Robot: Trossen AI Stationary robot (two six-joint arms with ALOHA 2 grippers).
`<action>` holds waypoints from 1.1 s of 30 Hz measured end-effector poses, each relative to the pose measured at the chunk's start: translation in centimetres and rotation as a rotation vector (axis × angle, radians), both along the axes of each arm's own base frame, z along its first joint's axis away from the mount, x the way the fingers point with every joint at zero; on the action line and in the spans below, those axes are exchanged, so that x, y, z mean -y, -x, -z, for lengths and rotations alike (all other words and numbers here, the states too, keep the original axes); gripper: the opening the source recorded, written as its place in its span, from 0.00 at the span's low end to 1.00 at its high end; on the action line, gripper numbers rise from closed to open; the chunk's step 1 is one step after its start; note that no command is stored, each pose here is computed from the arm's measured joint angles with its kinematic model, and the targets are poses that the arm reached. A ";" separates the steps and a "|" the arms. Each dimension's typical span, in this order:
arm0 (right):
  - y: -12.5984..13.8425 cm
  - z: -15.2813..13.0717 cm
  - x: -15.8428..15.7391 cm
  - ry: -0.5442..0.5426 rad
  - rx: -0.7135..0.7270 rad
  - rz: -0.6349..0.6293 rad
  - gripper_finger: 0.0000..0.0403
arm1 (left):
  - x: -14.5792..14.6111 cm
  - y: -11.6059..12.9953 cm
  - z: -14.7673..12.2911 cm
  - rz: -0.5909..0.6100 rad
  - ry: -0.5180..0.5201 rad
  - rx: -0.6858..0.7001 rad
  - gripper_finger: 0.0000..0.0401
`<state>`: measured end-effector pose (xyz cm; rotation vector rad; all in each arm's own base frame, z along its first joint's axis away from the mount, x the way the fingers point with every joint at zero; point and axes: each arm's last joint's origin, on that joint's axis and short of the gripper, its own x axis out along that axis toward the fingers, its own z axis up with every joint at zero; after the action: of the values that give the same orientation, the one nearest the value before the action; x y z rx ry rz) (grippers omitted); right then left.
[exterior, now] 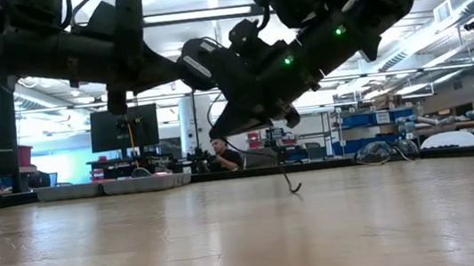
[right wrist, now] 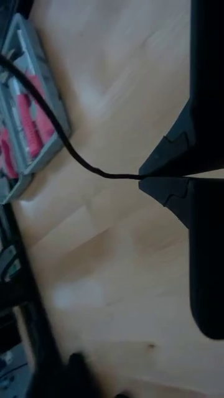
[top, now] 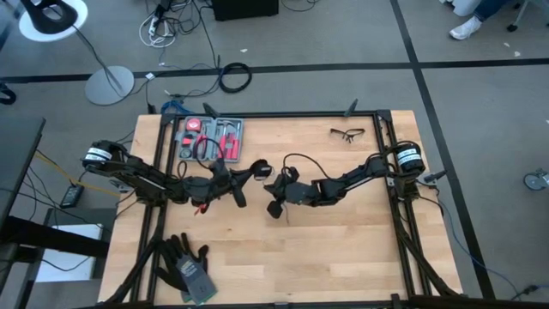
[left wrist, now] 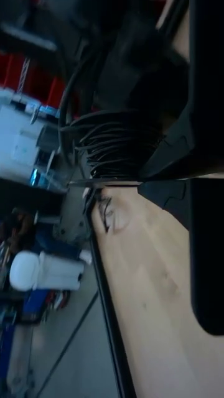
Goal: Coil cords
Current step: Coil the black wire on the black spool
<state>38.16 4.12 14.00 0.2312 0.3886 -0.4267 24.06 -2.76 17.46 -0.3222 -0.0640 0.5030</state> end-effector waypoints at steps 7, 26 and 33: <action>0.0 0.0 -0.1 -0.019 0.001 -0.032 0.00 | -0.2 0.1 -0.4 -0.072 0.020 0.055 0.00; 1.5 -0.5 0.7 0.089 -0.164 0.111 0.00 | 0.0 0.0 0.5 -0.015 0.066 -0.011 0.00; 1.6 0.5 2.2 0.001 -0.221 0.106 0.00 | 0.1 -0.1 0.3 0.043 0.112 0.029 0.00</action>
<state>36.56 1.88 13.51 0.2050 0.5949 -0.5588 24.12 -2.90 17.18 -0.4396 -0.0566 0.4606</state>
